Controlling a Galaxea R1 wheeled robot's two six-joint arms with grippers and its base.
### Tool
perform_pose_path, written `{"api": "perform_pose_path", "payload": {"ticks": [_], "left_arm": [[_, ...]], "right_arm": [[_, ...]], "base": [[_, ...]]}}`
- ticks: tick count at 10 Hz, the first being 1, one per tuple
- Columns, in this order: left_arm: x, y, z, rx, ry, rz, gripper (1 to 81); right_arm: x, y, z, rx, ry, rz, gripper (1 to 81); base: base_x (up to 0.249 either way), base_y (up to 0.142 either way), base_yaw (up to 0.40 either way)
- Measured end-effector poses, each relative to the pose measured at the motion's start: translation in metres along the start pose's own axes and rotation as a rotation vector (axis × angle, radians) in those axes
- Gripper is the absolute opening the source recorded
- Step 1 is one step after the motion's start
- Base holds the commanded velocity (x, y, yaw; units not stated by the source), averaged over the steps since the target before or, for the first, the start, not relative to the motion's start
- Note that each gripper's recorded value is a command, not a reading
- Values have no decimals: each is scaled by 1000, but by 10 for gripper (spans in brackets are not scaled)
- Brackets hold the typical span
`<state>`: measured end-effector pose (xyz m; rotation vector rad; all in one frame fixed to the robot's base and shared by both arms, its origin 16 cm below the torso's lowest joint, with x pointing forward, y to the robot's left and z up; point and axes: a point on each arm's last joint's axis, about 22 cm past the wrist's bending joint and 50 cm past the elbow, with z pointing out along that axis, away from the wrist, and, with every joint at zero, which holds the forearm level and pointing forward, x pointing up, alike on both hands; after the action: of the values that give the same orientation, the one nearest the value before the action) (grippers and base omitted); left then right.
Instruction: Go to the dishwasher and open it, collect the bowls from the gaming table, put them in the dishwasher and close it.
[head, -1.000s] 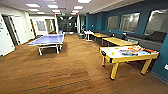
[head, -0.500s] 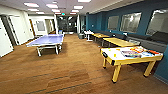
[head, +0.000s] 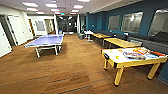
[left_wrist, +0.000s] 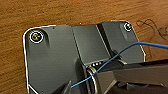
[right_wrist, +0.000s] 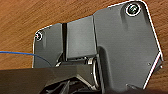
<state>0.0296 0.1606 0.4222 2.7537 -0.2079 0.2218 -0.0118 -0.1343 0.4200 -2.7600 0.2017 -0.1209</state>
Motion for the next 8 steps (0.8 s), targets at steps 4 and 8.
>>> {"api": "perform_pose_path", "payload": {"ticks": [4, 8], "left_arm": [[0, 0, 0, 0, 0, 0, 811], [0, 2, 1, -3, -1, 0, 811]], "right_arm": [[0, 1, 0, -2, 0, 0, 811], [0, 0, 0, 0, 0, 0, 811]], "base": [[215, 0, 0], [210, 0, 0]]}}
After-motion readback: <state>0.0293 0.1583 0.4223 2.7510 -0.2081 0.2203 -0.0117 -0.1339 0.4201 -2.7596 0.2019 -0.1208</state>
